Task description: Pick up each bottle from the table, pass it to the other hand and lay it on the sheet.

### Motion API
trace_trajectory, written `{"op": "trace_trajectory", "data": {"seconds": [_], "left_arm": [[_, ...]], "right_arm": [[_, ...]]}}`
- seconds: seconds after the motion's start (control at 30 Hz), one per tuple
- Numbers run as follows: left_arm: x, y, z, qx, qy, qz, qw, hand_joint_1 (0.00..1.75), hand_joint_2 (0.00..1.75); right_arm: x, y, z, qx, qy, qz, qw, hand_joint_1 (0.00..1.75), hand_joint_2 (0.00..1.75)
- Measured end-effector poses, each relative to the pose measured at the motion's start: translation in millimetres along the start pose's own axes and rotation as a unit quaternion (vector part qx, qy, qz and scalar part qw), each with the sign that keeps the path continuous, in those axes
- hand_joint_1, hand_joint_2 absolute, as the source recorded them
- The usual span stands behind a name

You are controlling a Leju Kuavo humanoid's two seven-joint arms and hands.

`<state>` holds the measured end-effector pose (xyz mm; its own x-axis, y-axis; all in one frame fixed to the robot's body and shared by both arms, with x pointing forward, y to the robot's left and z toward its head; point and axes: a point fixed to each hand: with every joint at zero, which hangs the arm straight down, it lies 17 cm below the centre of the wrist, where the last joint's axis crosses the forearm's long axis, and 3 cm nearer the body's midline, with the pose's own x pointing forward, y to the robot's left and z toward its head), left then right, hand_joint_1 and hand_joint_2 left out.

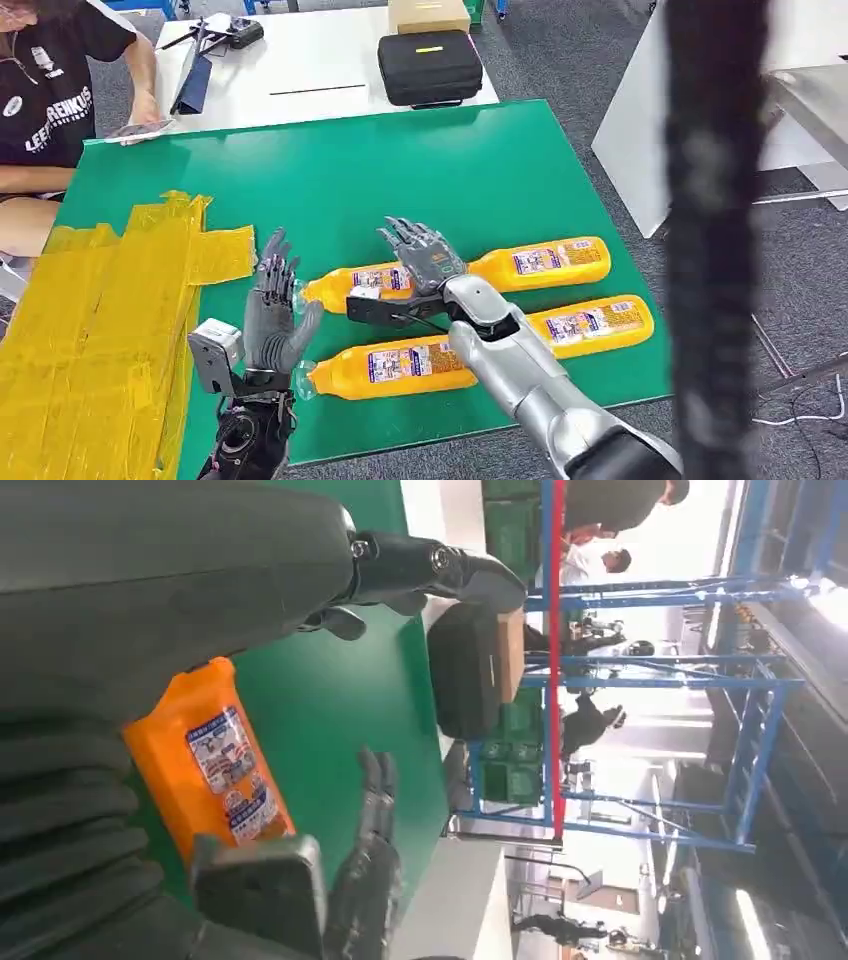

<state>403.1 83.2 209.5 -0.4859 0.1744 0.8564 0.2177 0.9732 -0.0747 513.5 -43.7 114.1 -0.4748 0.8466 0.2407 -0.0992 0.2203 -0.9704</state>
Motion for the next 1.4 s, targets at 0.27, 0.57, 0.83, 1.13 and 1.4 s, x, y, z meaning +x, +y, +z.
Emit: {"op": "trace_trajectory", "data": {"seconds": [0.27,0.57,0.83,1.13,1.4], "left_arm": [[0,0,0,0.0,0.0,0.0,1.0,0.0,1.75],[4,4,-6,0.011,-0.01,0.0,1.0,0.0,1.75],[5,5,-11,0.013,-0.013,0.002,1.0,0.0,1.75],[1,0,-14,0.008,-0.008,0.005,1.0,0.0,1.75],[-1,-3,-14,0.005,-0.005,0.006,1.0,0.0,1.75]], "right_arm": [[0,10,-1,0.014,0.002,0.0,1.0,0.0,1.75],[2,31,-5,0.06,0.009,-0.005,0.998,0.0,1.75],[-27,49,-4,0.101,0.063,0.007,0.993,0.0,1.75],[-45,63,3,0.125,0.09,0.012,0.988,0.0,1.75],[-50,66,5,0.13,0.096,0.015,0.987,0.0,1.75]]}}
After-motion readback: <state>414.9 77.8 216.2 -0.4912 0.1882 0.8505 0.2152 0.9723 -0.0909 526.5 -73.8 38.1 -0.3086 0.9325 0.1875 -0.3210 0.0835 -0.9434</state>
